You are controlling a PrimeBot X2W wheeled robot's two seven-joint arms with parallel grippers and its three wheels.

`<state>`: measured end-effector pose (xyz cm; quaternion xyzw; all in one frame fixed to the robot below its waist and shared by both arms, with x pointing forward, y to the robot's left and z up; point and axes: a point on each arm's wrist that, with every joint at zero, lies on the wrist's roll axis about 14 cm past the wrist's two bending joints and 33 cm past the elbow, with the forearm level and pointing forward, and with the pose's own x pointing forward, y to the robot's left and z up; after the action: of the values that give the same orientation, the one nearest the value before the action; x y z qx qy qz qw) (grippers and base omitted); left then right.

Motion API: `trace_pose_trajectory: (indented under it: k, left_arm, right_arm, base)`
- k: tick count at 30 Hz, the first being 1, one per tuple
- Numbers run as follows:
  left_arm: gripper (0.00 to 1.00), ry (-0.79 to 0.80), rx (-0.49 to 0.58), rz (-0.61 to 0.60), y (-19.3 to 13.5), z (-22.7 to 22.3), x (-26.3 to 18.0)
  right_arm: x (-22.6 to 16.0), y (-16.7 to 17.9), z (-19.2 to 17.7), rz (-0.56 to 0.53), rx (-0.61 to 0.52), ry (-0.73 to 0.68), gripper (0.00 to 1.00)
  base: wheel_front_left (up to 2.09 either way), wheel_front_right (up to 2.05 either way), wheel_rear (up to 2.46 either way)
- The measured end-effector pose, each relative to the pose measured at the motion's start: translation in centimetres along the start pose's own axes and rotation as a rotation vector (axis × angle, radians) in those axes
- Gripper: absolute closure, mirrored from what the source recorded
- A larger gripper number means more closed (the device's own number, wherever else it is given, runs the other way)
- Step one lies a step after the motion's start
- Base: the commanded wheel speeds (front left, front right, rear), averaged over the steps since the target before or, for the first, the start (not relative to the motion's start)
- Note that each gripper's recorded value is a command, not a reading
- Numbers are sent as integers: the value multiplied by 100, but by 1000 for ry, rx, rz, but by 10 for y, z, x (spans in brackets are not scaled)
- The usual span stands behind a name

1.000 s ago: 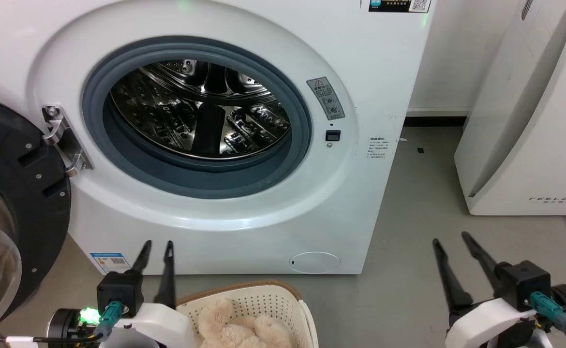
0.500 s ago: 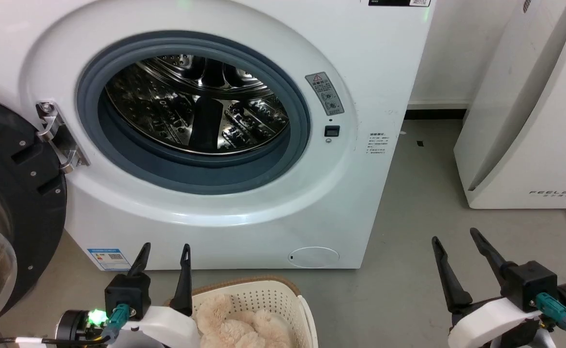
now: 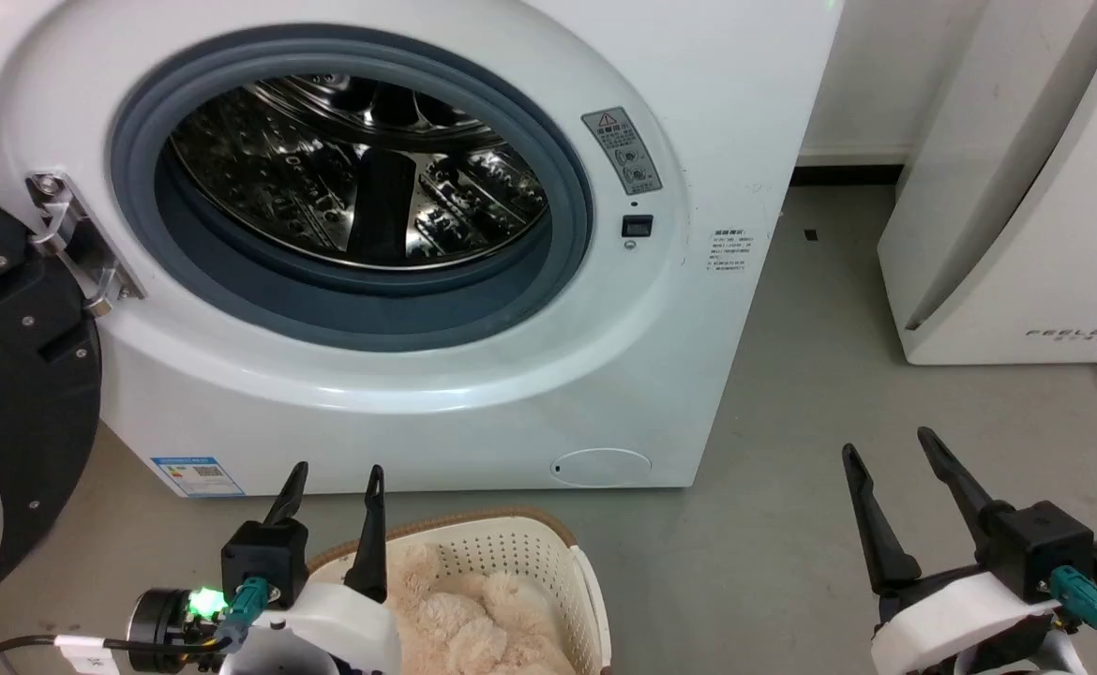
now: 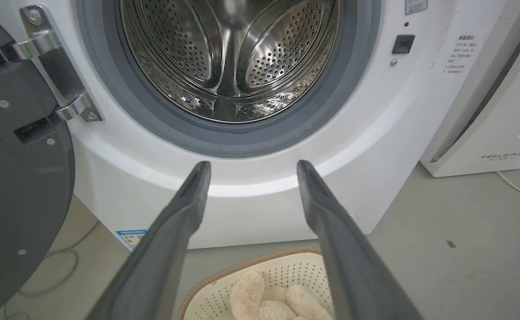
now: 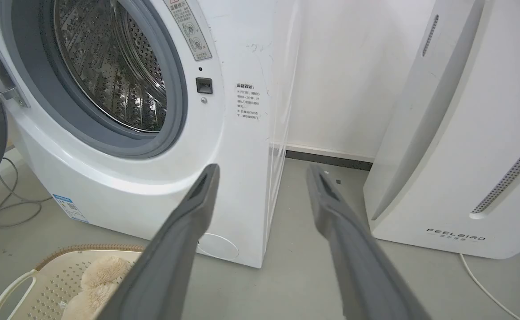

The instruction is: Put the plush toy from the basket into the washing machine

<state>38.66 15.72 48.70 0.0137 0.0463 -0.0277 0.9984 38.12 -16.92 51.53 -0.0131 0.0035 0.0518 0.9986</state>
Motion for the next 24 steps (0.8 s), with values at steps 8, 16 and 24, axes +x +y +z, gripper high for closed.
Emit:
trace_pose_trajectory:
  k: [8,16,24]
  left_arm:
    - [0,48,3,-25,-7,-19,13]
    - [0,104,5,-53,-14,-41,27]
    - [0,178,4,-70,-18,-70,39]
  right_arm:
    - [7,-2,-9,-3,3,15,0]
    - [14,-9,-18,-21,13,29,0]
    - [21,-14,-27,-35,18,41,0]
  base:
    - [0,0,0]
    - [0,0,0]
    - [0,0,0]
